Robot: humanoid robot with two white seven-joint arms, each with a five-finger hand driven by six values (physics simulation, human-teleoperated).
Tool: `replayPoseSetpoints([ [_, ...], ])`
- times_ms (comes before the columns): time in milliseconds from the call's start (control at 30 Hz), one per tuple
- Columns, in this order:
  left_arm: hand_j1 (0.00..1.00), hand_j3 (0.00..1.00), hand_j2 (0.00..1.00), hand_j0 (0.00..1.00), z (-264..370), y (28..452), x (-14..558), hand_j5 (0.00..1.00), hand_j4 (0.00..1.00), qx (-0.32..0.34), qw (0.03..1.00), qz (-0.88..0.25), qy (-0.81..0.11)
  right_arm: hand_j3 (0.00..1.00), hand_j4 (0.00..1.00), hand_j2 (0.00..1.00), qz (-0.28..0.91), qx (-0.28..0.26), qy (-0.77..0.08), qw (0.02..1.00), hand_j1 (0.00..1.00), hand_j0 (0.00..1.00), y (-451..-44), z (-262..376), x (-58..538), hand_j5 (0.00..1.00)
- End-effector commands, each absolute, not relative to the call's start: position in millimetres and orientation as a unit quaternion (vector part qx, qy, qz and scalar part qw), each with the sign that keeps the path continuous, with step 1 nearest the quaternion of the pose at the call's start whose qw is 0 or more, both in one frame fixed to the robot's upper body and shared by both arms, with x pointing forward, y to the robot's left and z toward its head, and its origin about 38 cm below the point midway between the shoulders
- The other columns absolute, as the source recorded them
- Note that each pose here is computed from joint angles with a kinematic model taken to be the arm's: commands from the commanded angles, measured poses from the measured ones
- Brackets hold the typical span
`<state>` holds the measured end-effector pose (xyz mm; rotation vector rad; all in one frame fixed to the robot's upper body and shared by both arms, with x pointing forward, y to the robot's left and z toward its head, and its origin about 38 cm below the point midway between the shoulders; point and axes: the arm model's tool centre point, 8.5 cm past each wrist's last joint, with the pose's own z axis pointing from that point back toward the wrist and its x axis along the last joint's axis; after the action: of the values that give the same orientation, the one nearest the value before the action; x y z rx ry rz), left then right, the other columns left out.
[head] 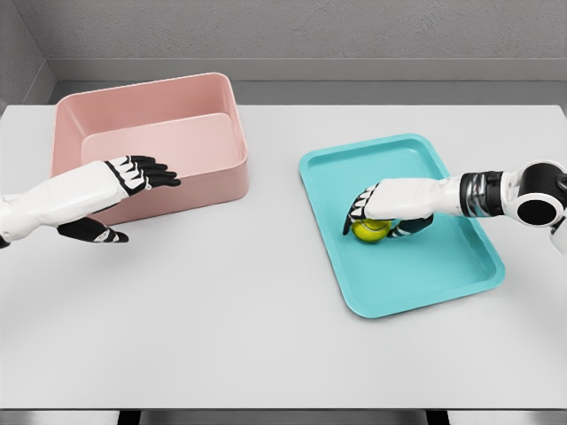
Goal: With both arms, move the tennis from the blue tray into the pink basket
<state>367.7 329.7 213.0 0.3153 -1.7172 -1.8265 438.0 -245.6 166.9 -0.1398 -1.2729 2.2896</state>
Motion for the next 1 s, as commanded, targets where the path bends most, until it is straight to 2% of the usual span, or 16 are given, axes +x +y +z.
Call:
replayPoseSetpoints([
  [0, 1.0, 1.0, 1.0, 1.0, 214, 330, 368, 1.0, 1.0, 0.118, 0.304, -0.687, -0.649, 0.67, 0.67, 0.67, 0.844, -0.051, -0.468, 0.257, 0.67, 0.67, -246, 167, 438, 0.67],
  [967, 1.0, 1.0, 1.0, 1.0, 215, 332, 368, 1.0, 1.0, 0.12, 0.305, -0.687, -0.648, 0.66, 0.66, 0.66, 0.833, -0.076, -0.501, 0.225, 0.66, 0.66, -241, 208, 439, 0.66],
])
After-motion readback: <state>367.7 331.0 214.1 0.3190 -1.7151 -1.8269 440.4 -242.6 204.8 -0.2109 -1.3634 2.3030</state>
